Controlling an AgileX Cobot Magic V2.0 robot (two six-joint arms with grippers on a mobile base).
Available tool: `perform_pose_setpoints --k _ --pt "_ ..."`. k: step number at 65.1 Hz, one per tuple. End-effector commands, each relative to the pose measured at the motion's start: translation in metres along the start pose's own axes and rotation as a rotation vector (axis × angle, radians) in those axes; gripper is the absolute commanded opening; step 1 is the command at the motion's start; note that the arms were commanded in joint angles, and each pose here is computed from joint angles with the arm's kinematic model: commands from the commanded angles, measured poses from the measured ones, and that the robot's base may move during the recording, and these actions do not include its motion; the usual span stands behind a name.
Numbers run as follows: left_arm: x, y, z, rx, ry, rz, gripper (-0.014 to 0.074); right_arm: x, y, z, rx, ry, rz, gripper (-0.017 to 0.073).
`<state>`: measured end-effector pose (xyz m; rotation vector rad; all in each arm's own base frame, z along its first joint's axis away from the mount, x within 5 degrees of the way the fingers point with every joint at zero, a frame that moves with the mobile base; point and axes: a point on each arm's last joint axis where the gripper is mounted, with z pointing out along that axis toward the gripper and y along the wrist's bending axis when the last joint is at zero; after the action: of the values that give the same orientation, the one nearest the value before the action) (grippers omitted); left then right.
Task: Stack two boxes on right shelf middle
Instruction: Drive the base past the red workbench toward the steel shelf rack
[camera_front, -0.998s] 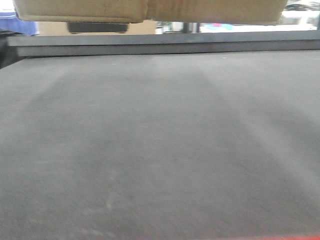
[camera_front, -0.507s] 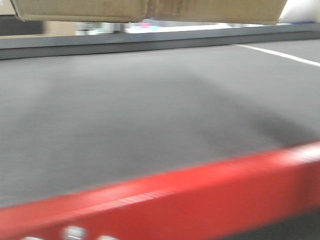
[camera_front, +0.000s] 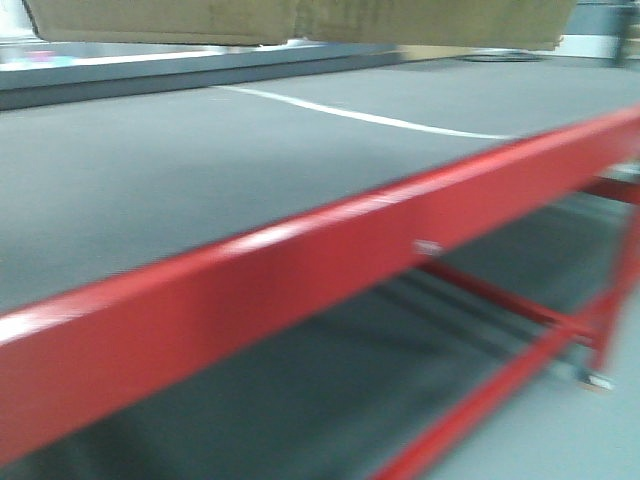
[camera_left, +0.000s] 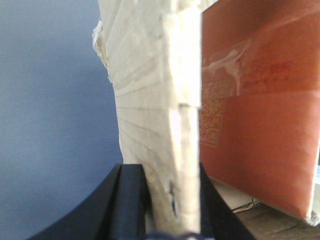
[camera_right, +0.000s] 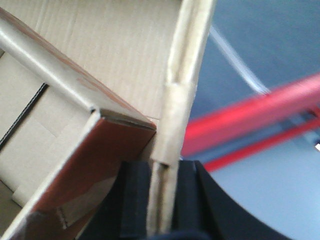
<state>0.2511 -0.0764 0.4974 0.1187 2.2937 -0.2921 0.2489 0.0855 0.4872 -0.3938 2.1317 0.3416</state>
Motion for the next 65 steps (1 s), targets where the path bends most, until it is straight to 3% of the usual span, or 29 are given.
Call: perform_pose_setpoints --k 1,65 --pt "-0.0045 0.0001 -0.0116 0.007 -0.066 -0.004 -0.0111 -0.0061 -0.0039 -0.0082 0.045 -0.062 -0.040 -0.0153" --pt "-0.0045 0.0001 -0.0116 0.007 -0.066 -0.004 -0.0111 -0.0061 -0.0039 -0.0082 0.045 -0.062 -0.040 -0.0153"
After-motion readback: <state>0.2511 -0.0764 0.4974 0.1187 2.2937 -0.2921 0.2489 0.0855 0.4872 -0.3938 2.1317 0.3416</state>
